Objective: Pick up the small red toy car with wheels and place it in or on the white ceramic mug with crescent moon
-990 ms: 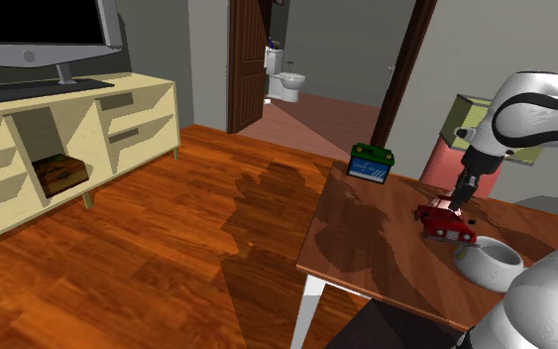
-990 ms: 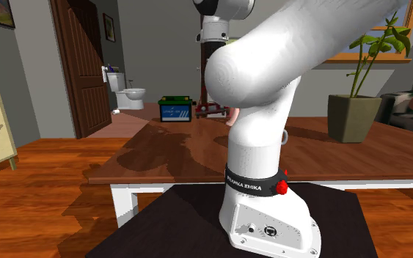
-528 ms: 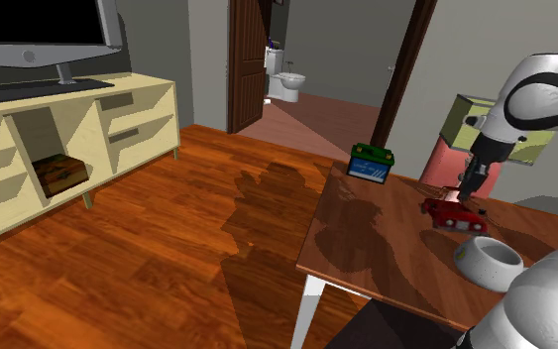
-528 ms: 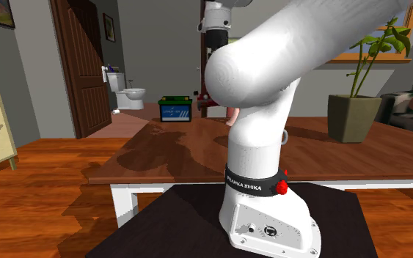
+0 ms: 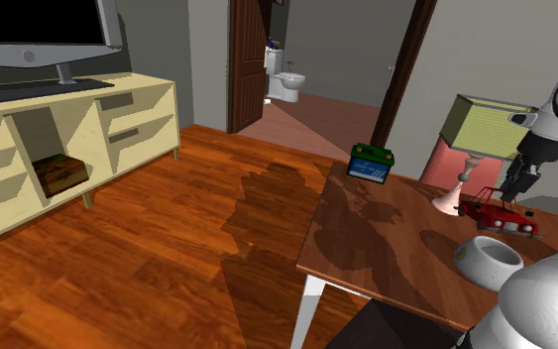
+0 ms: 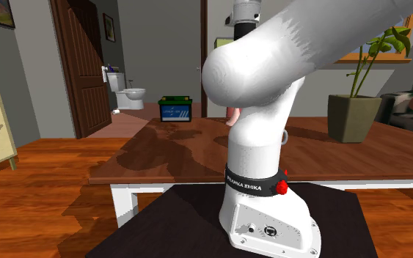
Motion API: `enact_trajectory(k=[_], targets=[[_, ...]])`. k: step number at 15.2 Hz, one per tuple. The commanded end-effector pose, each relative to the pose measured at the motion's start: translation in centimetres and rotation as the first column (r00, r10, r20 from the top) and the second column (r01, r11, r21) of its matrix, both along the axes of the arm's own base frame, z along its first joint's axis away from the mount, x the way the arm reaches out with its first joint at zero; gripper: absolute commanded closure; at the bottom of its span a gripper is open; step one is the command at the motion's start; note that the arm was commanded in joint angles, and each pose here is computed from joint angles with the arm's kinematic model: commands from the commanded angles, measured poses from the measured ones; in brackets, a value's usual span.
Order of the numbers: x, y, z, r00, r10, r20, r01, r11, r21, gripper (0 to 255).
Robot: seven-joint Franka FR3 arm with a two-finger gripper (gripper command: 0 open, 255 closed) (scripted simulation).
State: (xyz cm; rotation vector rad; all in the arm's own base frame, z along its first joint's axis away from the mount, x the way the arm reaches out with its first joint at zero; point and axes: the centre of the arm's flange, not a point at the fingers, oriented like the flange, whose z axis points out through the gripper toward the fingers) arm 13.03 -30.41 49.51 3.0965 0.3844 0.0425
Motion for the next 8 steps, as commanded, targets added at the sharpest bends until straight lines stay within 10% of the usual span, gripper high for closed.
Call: enact_trajectory(k=[1, 8], targets=[[-2.2, -1.6, 0.4, 1.000, 0.001, -0.001, -0.001, 1.000, 0.000, 255], [-9.0, -6.6, 1.6, 1.000, 0.001, -0.001, -0.001, 1.000, 0.000, 255]])
